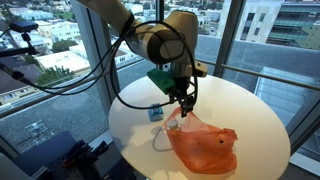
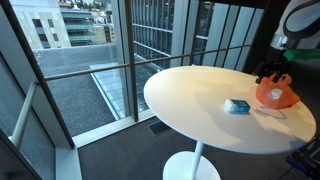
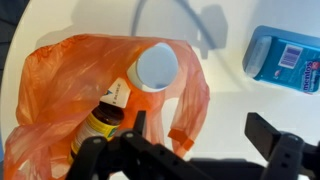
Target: Put the white bottle inside the plastic bag
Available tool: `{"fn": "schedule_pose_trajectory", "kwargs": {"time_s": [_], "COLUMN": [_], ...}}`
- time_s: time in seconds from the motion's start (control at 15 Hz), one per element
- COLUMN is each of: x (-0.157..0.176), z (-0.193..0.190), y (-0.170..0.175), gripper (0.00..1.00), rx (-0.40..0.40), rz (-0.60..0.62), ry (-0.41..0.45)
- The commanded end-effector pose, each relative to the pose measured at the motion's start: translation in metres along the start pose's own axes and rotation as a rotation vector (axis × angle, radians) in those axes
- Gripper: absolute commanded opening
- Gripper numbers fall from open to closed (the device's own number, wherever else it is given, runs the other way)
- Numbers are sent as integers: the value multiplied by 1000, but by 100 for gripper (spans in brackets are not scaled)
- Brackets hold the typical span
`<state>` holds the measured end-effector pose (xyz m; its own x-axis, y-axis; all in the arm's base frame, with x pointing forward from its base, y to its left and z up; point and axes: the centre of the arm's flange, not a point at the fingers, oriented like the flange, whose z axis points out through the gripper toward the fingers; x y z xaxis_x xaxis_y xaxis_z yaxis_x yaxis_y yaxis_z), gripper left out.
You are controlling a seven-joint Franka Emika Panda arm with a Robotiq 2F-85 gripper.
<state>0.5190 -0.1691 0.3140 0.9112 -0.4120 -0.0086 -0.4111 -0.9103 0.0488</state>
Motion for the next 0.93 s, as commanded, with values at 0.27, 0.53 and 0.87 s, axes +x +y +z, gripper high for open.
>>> {"fn": "schedule_pose_trajectory", "kwargs": {"time_s": [0.27,0.53,0.87], "x": [-16,-36,-66], "z": [-45,-84,-126], "y": [-39,-44,-40], "gripper": [100,100,100], "rx": [35,24,2], "rz": [-129,-181,-235], "ry": [10,-55,-109]}}
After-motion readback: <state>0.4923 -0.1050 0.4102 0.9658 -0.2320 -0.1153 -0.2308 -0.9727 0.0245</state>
